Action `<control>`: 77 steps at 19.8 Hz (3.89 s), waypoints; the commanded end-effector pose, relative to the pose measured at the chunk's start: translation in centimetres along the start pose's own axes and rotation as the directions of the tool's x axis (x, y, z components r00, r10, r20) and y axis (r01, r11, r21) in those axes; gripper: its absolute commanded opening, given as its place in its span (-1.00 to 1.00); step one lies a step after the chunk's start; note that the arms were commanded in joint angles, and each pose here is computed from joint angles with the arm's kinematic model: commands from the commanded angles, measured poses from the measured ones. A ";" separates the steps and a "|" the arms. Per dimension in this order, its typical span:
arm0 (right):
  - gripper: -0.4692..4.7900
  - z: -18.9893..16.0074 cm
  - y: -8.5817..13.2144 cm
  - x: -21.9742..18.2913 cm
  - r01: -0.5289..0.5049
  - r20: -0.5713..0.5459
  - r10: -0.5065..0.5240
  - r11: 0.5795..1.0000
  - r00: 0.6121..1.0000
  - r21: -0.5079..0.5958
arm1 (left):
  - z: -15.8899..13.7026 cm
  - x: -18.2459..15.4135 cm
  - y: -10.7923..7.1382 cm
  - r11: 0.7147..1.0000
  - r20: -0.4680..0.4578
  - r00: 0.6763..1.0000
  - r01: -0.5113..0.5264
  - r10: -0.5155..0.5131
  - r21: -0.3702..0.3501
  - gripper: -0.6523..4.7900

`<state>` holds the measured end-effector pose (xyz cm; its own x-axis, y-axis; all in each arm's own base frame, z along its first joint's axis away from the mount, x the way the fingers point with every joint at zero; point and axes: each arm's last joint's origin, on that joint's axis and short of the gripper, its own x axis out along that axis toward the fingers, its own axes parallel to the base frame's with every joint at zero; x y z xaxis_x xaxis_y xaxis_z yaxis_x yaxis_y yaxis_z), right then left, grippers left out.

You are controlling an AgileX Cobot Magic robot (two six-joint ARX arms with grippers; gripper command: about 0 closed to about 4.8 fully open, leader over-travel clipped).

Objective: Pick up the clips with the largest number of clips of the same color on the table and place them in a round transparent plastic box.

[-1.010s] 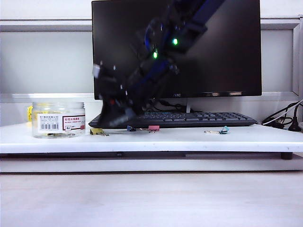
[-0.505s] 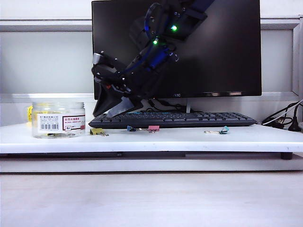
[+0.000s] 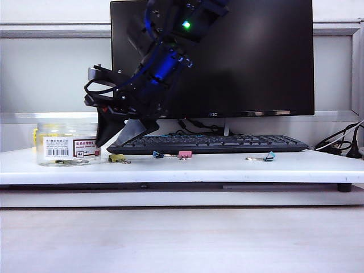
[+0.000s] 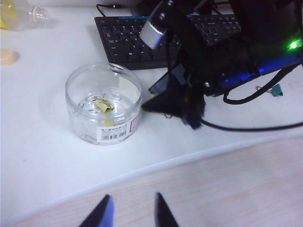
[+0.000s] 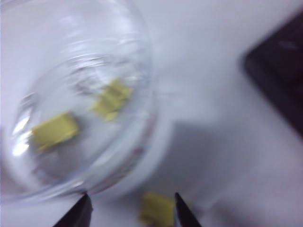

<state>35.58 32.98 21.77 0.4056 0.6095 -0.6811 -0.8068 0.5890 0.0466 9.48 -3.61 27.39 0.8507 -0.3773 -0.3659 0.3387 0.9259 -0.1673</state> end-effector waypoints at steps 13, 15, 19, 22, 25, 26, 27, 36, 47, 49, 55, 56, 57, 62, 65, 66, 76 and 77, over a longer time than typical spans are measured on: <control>0.07 -0.2 -0.2 0.0 0.085 -0.015 -0.084 0.984 0.996 0.158 | -0.1 -0.9 -0.1 1.000 0.036 0.999 0.013 -0.013 -0.001 -0.31; 0.07 -0.2 -0.2 0.0 0.085 -0.023 -0.082 0.983 0.996 0.163 | -0.1 -0.9 -0.1 1.000 0.034 0.999 0.012 -0.012 -0.001 -0.31; 0.09 -0.4 0.1 0.2 0.080 -0.035 -0.076 0.984 0.997 0.160 | -0.1 -0.9 -0.1 1.000 0.032 0.999 0.012 -0.012 -0.001 -0.31; 0.19 -0.7 0.5 0.7 0.076 -0.049 -0.068 0.983 0.996 0.167 | -0.2 -0.9 -0.1 1.000 0.028 1.000 0.012 -0.012 -0.002 -0.31; 0.19 -1.2 0.7 1.6 0.074 -0.063 -0.064 0.982 0.996 0.174 | -0.3 -1.0 0.0 1.000 0.020 1.000 0.011 -0.011 -0.002 -0.31; 0.18 -1.2 0.7 1.7 0.085 -0.066 -0.075 0.981 0.995 0.174 | -0.3 -1.0 0.0 1.000 0.020 1.000 0.010 -0.010 -0.002 -0.31; 0.16 -1.3 0.6 1.7 0.092 -0.068 -0.081 0.981 0.994 0.173 | -0.3 -1.0 0.0 1.000 0.021 1.000 0.011 -0.011 -0.002 -0.31; -0.43 -1.4 0.0 1.6 0.121 -0.081 -0.108 0.977 0.991 0.178 | -0.4 -1.2 0.0 1.000 0.021 1.000 0.011 -0.011 -0.002 -0.31; -0.43 1.5 -0.7 -2.6 0.116 0.015 -0.120 0.981 0.993 0.152 | -0.5 -1.9 -0.1 1.000 0.044 0.999 0.014 -0.014 -0.001 -0.31; -0.43 2.6 -0.4 -3.7 0.057 0.047 -0.065 0.987 0.997 0.148 | -0.5 -1.9 -0.1 1.000 0.044 0.999 0.014 -0.014 -0.001 -0.31; -0.43 4.1 1.4 -4.5 -0.134 0.092 0.124 0.985 0.988 0.112 | -0.5 -1.9 -0.1 1.000 0.043 0.999 0.025 -0.024 -0.012 -0.31; -0.43 4.2 1.7 -4.4 -0.152 0.101 0.142 0.983 0.985 0.103 | -0.5 -1.9 -0.1 0.999 0.042 0.999 0.034 -0.034 -0.013 -0.31; -0.43 4.3 1.9 -4.4 -0.157 0.110 0.146 0.983 0.983 0.098 | -0.5 -1.9 -0.1 0.999 0.042 0.999 0.033 -0.033 -0.014 -0.31; -0.38 4.9 2.6 -4.4 -0.194 0.156 0.180 0.978 0.971 0.080 | -0.5 -1.9 -0.1 0.999 0.044 0.998 0.035 -0.034 -0.014 -0.31; -0.38 5.1 2.6 -4.4 -0.194 0.173 0.179 0.978 0.969 0.073 | -0.5 -1.9 -0.2 0.999 0.043 0.998 0.042 -0.041 -0.014 -0.31; -0.38 5.2 2.6 -4.5 -0.194 0.182 0.178 0.978 0.967 0.071 | -0.5 -1.9 -0.2 0.999 0.042 0.998 0.048 -0.047 -0.013 -0.31; -0.38 5.9 2.3 -1.6 -0.241 0.224 0.214 0.965 0.951 0.103 | -0.5 -1.9 -0.2 0.998 0.040 0.997 0.061 -0.060 -0.013 -0.31; -0.38 5.9 2.4 -1.4 -0.243 0.224 0.216 0.965 0.950 0.102 | -0.5 -1.9 -0.2 0.998 0.040 0.997 0.061 -0.060 -0.013 -0.31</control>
<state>35.70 36.35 26.56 0.3078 0.8086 -0.5014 -0.8235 0.4904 0.2853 7.52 -3.05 27.58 0.8450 -0.4253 -0.3242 0.3782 0.9039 -0.2000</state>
